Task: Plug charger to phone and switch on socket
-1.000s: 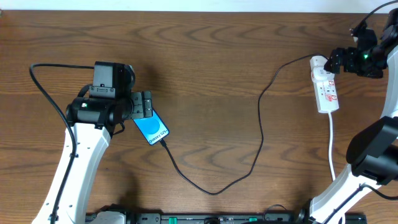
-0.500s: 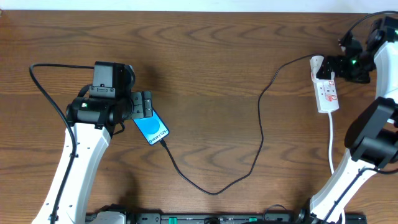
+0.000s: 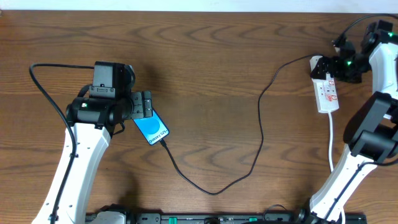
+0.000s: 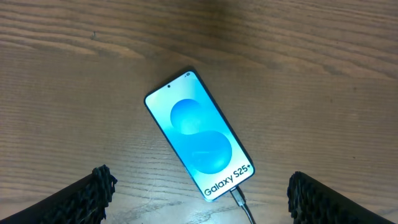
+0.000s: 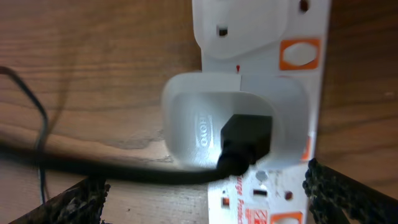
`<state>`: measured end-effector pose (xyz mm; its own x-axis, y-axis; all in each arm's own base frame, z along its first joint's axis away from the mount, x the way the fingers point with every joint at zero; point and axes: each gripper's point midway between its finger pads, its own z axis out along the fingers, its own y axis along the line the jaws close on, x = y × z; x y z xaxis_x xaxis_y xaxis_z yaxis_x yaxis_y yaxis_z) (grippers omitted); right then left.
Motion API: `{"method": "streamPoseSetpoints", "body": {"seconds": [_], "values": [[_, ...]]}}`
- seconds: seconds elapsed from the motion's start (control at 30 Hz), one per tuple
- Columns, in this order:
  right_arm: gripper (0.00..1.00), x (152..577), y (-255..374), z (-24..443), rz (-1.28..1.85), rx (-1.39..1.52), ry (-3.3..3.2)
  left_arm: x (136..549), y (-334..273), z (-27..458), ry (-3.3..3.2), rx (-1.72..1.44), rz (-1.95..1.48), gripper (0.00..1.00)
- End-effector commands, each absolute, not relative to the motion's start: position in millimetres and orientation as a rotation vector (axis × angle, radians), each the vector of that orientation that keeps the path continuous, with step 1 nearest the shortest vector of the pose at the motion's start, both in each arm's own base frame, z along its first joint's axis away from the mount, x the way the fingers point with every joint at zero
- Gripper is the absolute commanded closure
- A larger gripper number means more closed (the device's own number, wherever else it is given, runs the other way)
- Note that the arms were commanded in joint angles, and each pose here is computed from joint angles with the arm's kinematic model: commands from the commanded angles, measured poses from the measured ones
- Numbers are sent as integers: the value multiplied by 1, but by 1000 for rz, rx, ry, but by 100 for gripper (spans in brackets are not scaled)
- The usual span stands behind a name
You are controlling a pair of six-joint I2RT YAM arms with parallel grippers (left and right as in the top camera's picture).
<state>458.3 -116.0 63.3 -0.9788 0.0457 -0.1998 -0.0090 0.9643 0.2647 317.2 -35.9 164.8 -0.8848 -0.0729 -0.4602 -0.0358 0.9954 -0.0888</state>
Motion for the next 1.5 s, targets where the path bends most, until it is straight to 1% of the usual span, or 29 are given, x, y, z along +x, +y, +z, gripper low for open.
{"method": "streamPoseSetpoints", "body": {"seconds": [0.0,0.5,1.07,1.47], "values": [[1,460,-111,55,443,-1,2912,320,-33,171,2640,-63,-83,9],[1,463,-109,54,448,8,2906,320,-33,171,2640,-63,-83,9],[1,470,-96,58,538,-11,2855,320,-33,171,2640,-63,-83,9],[1,470,-85,47,617,-14,2860,320,-33,171,2640,-63,-82,9]]}}
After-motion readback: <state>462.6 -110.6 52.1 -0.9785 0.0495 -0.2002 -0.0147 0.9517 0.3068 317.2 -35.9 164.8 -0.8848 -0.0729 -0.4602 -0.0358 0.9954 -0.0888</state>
